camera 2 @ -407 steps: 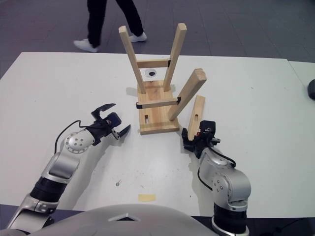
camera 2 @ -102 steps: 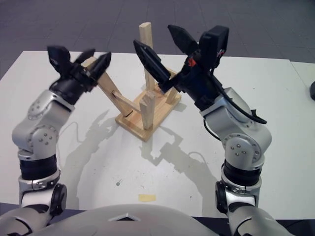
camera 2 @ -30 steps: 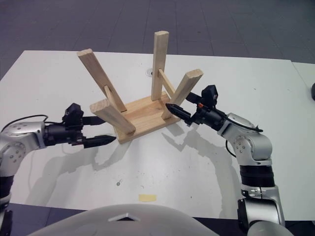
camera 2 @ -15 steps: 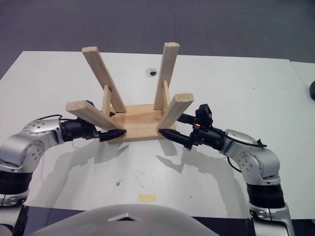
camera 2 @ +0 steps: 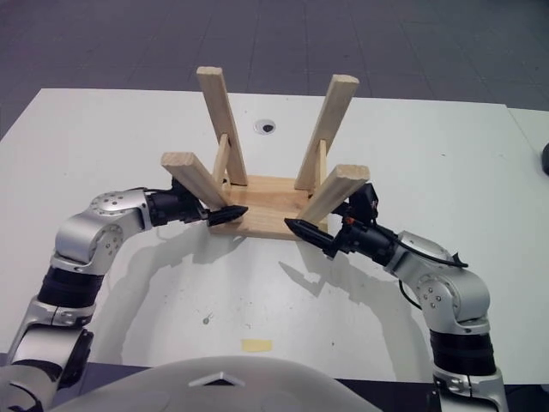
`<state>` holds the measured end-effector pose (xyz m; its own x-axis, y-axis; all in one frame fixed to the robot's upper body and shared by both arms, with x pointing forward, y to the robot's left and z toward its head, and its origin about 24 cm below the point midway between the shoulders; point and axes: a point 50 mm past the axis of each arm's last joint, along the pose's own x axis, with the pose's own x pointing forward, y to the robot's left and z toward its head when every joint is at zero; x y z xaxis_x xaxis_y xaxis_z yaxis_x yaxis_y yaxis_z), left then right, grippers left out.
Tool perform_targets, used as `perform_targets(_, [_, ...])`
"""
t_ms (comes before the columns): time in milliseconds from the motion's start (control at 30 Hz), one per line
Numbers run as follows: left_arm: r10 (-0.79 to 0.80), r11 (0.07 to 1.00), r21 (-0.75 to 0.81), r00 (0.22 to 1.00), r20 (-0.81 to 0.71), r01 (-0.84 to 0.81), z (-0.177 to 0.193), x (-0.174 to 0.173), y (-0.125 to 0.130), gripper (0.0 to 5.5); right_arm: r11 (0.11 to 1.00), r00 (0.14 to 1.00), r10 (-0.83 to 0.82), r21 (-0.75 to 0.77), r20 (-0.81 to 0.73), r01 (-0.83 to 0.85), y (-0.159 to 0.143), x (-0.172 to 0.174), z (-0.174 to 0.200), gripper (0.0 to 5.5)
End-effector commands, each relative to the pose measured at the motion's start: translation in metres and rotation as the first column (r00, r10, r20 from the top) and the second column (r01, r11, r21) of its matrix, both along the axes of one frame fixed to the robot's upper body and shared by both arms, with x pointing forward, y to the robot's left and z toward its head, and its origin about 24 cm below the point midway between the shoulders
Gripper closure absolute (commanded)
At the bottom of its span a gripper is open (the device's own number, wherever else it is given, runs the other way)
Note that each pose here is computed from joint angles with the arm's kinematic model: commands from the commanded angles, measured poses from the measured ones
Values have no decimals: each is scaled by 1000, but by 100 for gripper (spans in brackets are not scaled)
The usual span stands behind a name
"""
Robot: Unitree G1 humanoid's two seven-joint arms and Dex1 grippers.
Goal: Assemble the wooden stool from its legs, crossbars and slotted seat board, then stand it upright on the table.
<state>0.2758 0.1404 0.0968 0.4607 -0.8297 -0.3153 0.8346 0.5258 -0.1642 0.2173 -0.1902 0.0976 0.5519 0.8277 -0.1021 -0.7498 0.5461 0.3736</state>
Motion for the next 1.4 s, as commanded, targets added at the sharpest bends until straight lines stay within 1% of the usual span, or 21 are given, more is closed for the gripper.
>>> perform_targets(33, [-35, 999, 23, 999, 32, 35, 11, -7, 9, 13, 999, 1000, 9, -52, 28, -8, -6, 3, 0, 10])
perform_targets(200, [-118, 993, 21, 993, -22, 119, 17, -19, 29, 13, 994, 999, 44, -97, 17, -42, -19, 6, -6, 10])
perform_targets(300, [-134, 989, 57, 990, -31, 136, 16, -13, 37, 13, 994, 999, 46, -94, 0, -46, -28, 10, -8, 10])
perform_targets(333, [-134, 987, 91, 991, -19, 135, 14, -9, 38, 13, 994, 999, 44, -103, -3, -44, -31, 13, -10, 10])
perform_targets(367, [-142, 982, 123, 990, -3, 141, 13, -5, 39, 13, 993, 999, 42, -110, -8, -43, -33, 17, -12, 10])
perform_targets(467, [-175, 981, 82, 985, -11, 175, 11, 1, 28, 13, 992, 998, 52, -113, -24, -54, -35, 27, -17, 10])
perform_targets(500, [-180, 981, 72, 984, -18, 180, 7, 4, 26, 10, 991, 997, 67, -112, -28, -69, -34, 29, -18, 31])
perform_targets(533, [-186, 979, 81, 982, -27, 188, 3, 5, 26, 10, 990, 996, 84, -109, -35, -88, -32, 31, -19, 35])
perform_targets(567, [-195, 977, 82, 980, -38, 198, -1, 5, 25, 10, 989, 994, 102, -108, -41, -106, -29, 32, -21, 53])
perform_targets(800, [-196, 980, 7, 977, -87, 197, -3, 9, 34, 125, 986, 987, 142, -76, -70, -148, -23, 31, -28, 162])
perform_targets(967, [-223, 971, -113, 967, -122, 209, 6, 7, 31, 220, 992, 990, 116, -44, -85, -120, -22, 30, -33, 253])
perform_targets(1133, [-235, 963, -177, 958, -166, 205, 11, 6, 31, 298, 990, 986, 131, -32, -106, -135, -20, 27, -32, 325])
perform_targets(1167, [-242, 958, -201, 953, -183, 205, 13, 5, 31, 309, 989, 983, 144, -14, -114, -147, -19, 26, -30, 330])
perform_targets(1200, [-253, 953, -223, 946, -201, 207, 16, 4, 31, 332, 987, 980, 160, 8, -118, -160, -16, 24, -27, 334])
perform_targets(1300, [-271, 936, -301, 921, -281, 183, 24, -2, 31, 359, 975, 973, 192, 140, -128, -174, -8, 21, -6, 346])
perform_targets(1400, [-281, 907, -399, 901, -330, 136, 39, -8, 31, 383, 951, 977, 173, 281, -126, -132, 0, 20, 14, 362])
